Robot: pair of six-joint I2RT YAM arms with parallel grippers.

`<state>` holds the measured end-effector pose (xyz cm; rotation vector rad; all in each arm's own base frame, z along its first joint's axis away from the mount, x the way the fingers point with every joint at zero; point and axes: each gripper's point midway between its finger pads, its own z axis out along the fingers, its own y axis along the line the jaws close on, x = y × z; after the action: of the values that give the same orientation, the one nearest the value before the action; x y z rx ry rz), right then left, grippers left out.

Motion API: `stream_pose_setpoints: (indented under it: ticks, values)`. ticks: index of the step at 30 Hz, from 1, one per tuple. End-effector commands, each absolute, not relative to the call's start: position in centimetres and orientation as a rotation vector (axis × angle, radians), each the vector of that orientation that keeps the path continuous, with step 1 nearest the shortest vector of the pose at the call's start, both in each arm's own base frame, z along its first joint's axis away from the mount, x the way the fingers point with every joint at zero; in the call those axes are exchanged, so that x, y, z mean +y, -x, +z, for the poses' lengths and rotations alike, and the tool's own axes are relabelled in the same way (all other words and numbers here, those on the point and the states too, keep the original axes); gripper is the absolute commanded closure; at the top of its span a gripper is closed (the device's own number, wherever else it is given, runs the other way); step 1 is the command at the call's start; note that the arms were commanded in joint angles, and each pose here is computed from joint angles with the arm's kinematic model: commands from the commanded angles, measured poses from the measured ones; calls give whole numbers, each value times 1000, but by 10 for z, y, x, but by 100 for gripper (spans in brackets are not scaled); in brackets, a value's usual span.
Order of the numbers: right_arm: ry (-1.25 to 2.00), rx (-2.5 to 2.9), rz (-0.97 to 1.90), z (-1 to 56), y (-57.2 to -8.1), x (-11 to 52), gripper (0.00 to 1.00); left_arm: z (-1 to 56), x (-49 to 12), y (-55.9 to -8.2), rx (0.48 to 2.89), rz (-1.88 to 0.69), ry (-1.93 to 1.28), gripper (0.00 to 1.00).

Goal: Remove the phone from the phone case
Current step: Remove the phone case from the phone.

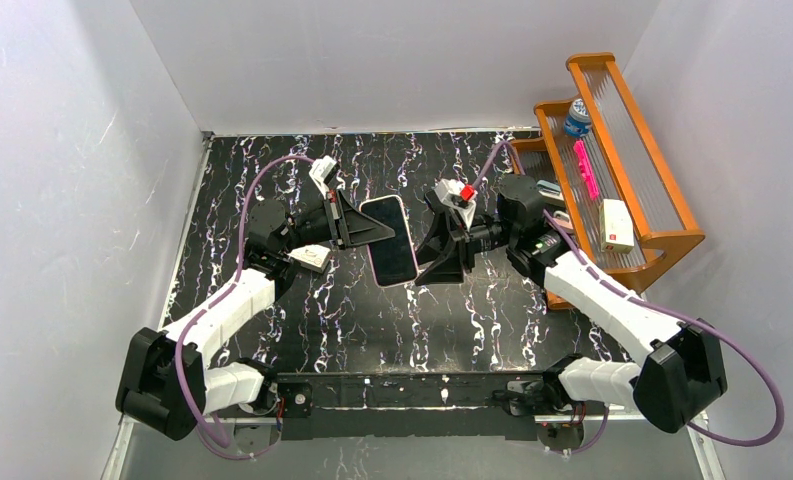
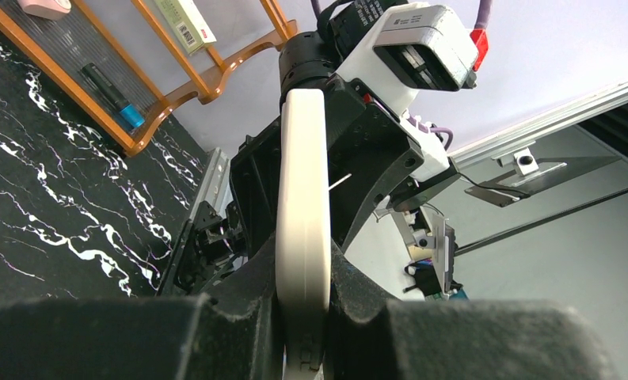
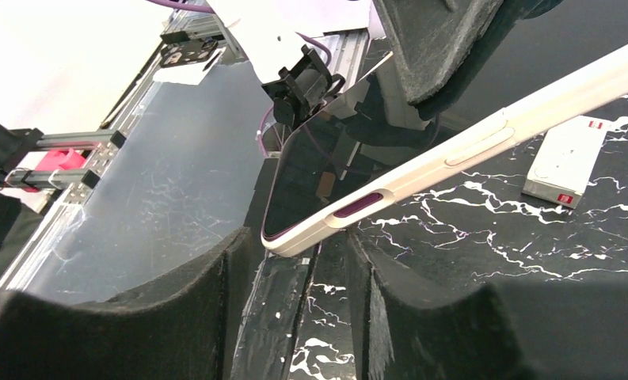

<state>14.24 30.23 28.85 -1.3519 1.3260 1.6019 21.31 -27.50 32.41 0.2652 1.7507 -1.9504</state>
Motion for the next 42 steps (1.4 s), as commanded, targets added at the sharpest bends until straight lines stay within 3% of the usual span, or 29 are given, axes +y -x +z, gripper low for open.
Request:
stream_pose_setpoints:
  ticks: [1,14,34,42]
  values:
    - [1375,1248,1596,308,-143,306,48,357,-271,-202,1631,-1943,-366,100]
    - [1421,1227,1554,293,-154,311,85,360,-275,-199,1665,-2002,-324,100]
    - [1453,1152,1414,296,-174,319,98,337,-287,-205,1772,-2074,-157,100]
    - [1092,1488,1349,294,-222,329,95,337,-285,-198,1754,-2064,-181,100]
